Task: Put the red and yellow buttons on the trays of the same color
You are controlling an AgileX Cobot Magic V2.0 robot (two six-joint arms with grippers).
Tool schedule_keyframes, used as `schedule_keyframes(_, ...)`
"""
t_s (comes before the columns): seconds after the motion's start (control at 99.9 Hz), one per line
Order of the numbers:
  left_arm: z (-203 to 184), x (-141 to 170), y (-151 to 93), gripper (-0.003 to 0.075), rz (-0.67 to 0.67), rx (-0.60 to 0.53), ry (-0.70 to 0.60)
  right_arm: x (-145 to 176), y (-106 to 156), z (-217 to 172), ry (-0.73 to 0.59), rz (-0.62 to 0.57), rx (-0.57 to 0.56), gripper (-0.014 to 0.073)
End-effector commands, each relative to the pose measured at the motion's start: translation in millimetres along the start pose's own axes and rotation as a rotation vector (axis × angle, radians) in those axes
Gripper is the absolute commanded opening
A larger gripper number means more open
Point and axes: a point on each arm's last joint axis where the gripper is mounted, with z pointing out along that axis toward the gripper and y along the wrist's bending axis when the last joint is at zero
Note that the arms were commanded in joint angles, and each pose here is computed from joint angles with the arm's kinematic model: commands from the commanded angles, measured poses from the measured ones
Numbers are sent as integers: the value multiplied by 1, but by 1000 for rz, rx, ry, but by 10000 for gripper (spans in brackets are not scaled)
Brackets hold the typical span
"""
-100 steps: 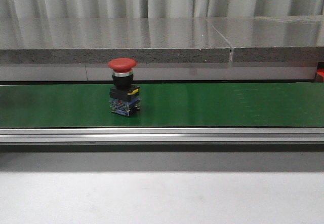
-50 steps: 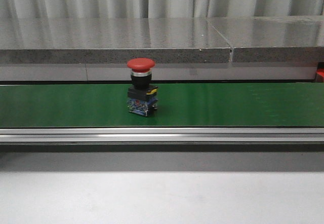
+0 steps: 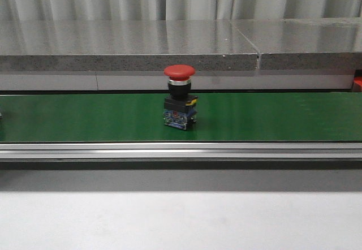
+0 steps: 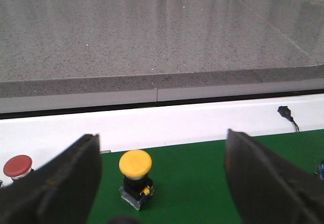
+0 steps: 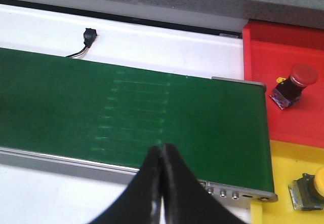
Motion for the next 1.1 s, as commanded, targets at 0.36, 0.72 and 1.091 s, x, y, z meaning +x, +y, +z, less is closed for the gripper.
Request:
schedule_keyframes(0.36,-9,28,-6,-19,-72,15,-45,-12,-1,-4,-84,-4,16,-68)
schedule_keyframes(0.72,-9,28,-6,-19,-75,16,-46,-13,-2,-4,-97,-2,19,-68)
schedule_keyframes(1.091,-9,28,-6,-19,-75,16,-46,-9,2,-4,-43,28,-20,538)
